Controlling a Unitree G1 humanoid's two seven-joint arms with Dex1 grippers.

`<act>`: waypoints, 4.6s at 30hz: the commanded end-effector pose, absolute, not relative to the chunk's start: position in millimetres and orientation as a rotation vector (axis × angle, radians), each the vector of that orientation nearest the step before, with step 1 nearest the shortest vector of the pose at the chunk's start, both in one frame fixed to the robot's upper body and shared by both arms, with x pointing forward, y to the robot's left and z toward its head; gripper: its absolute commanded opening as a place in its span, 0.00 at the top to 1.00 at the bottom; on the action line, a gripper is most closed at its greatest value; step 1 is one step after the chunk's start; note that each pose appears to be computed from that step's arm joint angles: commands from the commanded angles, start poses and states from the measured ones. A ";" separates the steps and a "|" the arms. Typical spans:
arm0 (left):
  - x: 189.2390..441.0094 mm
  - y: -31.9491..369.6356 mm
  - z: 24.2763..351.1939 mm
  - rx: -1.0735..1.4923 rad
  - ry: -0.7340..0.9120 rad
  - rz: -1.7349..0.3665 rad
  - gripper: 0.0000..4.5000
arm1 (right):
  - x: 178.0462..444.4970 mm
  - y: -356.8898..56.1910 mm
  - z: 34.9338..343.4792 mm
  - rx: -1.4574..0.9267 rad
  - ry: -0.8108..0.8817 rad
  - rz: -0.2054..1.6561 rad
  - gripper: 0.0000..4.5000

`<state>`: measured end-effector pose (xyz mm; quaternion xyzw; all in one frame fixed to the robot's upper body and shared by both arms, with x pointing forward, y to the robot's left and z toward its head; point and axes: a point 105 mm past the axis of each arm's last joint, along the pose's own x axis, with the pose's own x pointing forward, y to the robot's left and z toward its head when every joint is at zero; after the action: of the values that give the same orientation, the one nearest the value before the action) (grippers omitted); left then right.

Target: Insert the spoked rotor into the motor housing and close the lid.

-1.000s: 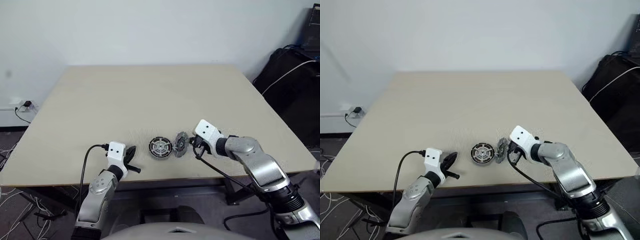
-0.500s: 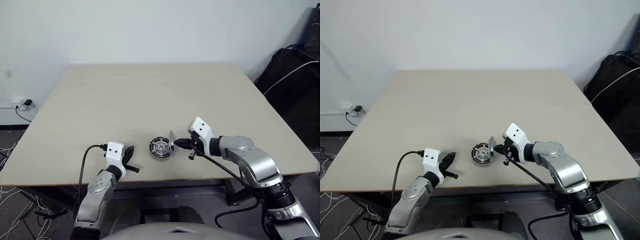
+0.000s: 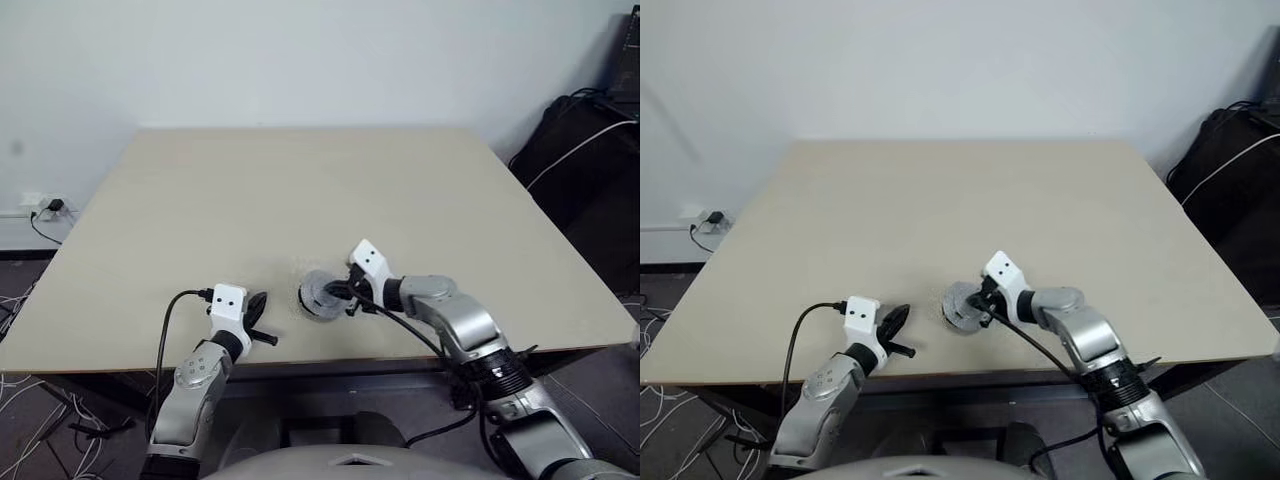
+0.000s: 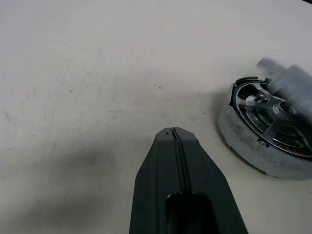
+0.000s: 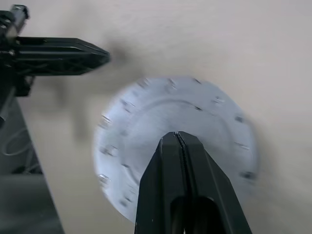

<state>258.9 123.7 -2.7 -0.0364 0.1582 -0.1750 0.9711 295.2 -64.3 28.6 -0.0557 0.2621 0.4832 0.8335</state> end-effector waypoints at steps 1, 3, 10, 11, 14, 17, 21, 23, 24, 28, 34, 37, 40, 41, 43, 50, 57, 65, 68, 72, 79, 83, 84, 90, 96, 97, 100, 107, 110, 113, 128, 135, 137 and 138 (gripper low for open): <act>263.9 121.1 14.5 -0.072 0.256 -0.361 1.00 | 307.1 -60.6 28.9 -0.137 0.534 0.988 0.99; 264.1 121.3 14.7 -0.072 0.254 -0.360 1.00 | 311.0 -61.0 20.6 -0.152 0.559 0.948 0.99; 263.9 121.5 14.6 -0.074 0.254 -0.355 1.00 | 315.1 -61.5 20.4 -0.202 0.509 0.914 0.99; 263.9 121.5 14.5 -0.074 0.254 -0.354 1.00 | 315.9 -61.1 24.8 -0.194 0.478 0.915 0.99; 263.8 121.3 14.5 -0.075 0.254 -0.354 1.00 | 315.7 -63.0 30.5 -0.225 0.424 0.916 0.96; 263.8 121.2 14.4 -0.075 0.255 -0.355 1.00 | 310.0 -62.5 33.6 -0.234 0.391 0.933 0.79; 263.9 121.1 14.2 -0.074 0.257 -0.358 1.00 | 302.2 -60.0 41.3 -0.216 0.343 0.940 0.49; 264.2 121.2 14.2 -0.073 0.258 -0.360 1.00 | 298.3 -57.8 41.9 -0.213 0.338 0.953 0.35; 264.3 121.1 14.2 -0.072 0.259 -0.361 1.00 | 295.9 -56.6 40.5 -0.217 0.344 0.961 0.28; 265.3 120.3 14.6 -0.069 0.258 -0.368 1.00 | 293.3 -52.4 35.4 -0.221 0.357 0.964 0.01; 266.2 120.3 15.2 -0.066 0.255 -0.372 1.00 | 296.9 -49.9 32.3 -0.216 0.368 0.955 0.01; 266.5 120.6 15.8 -0.065 0.253 -0.371 1.00 | 300.6 -50.8 29.9 -0.213 0.373 0.935 0.01; 266.8 121.0 16.3 -0.066 0.249 -0.368 1.00 | 302.1 -52.0 25.2 -0.209 0.390 0.925 0.01; 266.8 121.1 16.5 -0.066 0.249 -0.368 1.00 | 302.6 -52.4 24.0 -0.205 0.396 0.922 0.01; 266.9 121.2 16.6 -0.066 0.248 -0.367 1.00 | 304.2 -53.8 21.6 -0.202 0.404 0.910 0.01; 267.7 120.8 17.8 -0.068 0.243 -0.367 1.00 | 308.4 -57.7 17.7 -0.197 0.407 0.876 0.05; 267.6 121.5 17.1 -0.068 0.246 -0.366 1.00 | 306.1 -55.1 26.2 -0.167 0.367 0.879 0.29; 267.5 121.2 16.5 -0.069 0.249 -0.367 1.00 | 304.6 -52.3 26.7 -0.175 0.363 0.870 0.29; 267.7 121.0 16.7 -0.068 0.247 -0.367 1.00 | 303.5 -50.1 24.8 -0.193 0.374 0.873 0.29; 267.7 120.9 17.0 -0.069 0.245 -0.365 1.00 | 305.6 -51.3 21.6 -0.208 0.391 0.848 0.29; 268.2 120.8 17.4 -0.071 0.242 -0.361 1.00 | 305.5 -52.3 15.4 -0.249 0.435 0.844 0.29; 268.1 120.7 17.5 -0.072 0.241 -0.359 1.00 | 305.2 -52.7 11.6 -0.275 0.459 0.847 0.29; 267.9 120.7 17.5 -0.072 0.241 -0.359 1.00 | 305.4 -52.6 11.3 -0.270 0.464 0.844 0.29; 266.6 121.2 16.6 -0.074 0.244 -0.356 1.00 | 307.0 -52.7 11.5 -0.289 0.447 0.844 0.29; 266.3 120.8 16.3 -0.073 0.247 -0.359 1.00 | 306.8 -57.8 5.6 -0.176 0.523 0.814 0.29; 266.2 120.8 16.3 -0.073 0.247 -0.360 1.00 | 306.6 -58.9 4.6 -0.164 0.535 0.808 0.29; 266.1 121.2 16.4 -0.072 0.248 -0.360 1.00 | 307.5 -60.9 6.2 -0.206 0.497 0.815 0.29; 266.7 120.8 16.8 -0.070 0.248 -0.363 1.00 | 305.3 -62.5 2.3 -0.221 0.522 0.823 0.29; 266.5 120.7 16.8 -0.071 0.247 -0.363 1.00 | 305.6 -64.8 0.9 -0.265 0.517 0.830 0.29; 266.4 121.3 16.6 -0.071 0.248 -0.360 1.00 | 307.5 -66.2 2.4 -0.308 0.482 0.834 0.29; 272.3 109.3 20.9 -0.146 0.280 -0.404 1.00 | 304.8 -75.2 -15.1 -0.215 0.666 0.737 0.29; 296.1 91.5 23.7 -0.239 0.402 -0.434 1.00 | 302.9 -76.8 -17.8 -0.249 0.679 0.742 0.29; 303.5 85.7 26.9 -0.304 0.442 -0.463 1.00 | 302.6 -76.1 -17.2 -0.255 0.673 0.749 0.29; 309.0 81.9 29.7 -0.360 0.464 -0.480 1.00 | 302.5 -75.2 -16.1 -0.266 0.657 0.761 0.29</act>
<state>304.4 85.8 24.2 -0.1409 0.2174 -0.2229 0.9398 304.9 -56.0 1.3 -0.1033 0.2767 0.3910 0.8717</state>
